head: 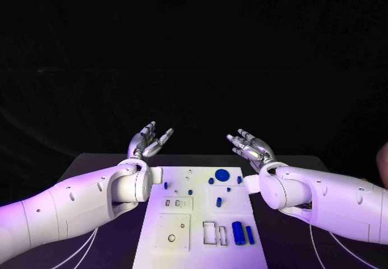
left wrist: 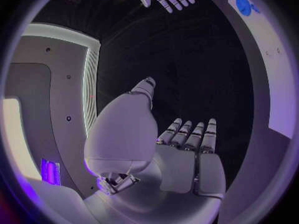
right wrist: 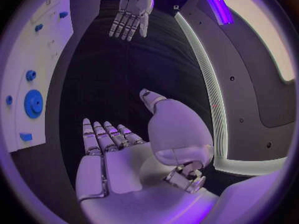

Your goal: Assemble the parts on the task board

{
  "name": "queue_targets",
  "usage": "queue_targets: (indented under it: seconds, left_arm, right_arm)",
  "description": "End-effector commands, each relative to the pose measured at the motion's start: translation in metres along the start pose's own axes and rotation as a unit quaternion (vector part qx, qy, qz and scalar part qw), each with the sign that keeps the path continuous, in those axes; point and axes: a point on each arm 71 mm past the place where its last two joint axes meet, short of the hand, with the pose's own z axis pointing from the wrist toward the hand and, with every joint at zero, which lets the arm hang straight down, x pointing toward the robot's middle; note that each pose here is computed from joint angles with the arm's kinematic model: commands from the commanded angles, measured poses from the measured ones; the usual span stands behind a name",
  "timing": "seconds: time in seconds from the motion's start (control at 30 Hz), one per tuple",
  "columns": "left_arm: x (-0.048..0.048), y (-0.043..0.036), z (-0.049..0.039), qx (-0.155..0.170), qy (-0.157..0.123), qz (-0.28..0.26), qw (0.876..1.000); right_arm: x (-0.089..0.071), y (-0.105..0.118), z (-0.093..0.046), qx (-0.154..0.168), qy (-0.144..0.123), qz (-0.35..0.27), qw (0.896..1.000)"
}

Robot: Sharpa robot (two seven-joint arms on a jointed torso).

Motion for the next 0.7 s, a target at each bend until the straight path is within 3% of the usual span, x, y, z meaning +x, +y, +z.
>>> queue_targets:
  seconds: [0.03,0.23,0.27,0.47,0.7]
  left_arm:
    - [0.0043,-0.0031,0.0004,0.017,0.021,-0.02,0.999]
    - [0.0043,-0.0031,0.0004,0.017,0.021,-0.02,0.999]
    - [-0.0163,-0.0059,-0.0043,0.008,0.038,-0.029,0.999]
    - [-0.0205,-0.01,-0.0072,0.008,0.059,-0.028,0.998]
    - [-0.0208,-0.0192,-0.0124,0.015,0.087,-0.024,0.996]
  right_arm:
    - [0.01,-0.002,0.002,0.022,0.089,0.011,0.996]
    - [0.01,-0.002,0.003,0.031,0.113,0.007,0.993]
    - [-0.009,0.017,0.011,-0.075,0.083,-0.16,0.981]
    - [-0.014,0.027,0.013,-0.11,0.084,-0.229,0.964]
    - [-0.018,0.038,0.015,-0.127,0.094,-0.296,0.942]
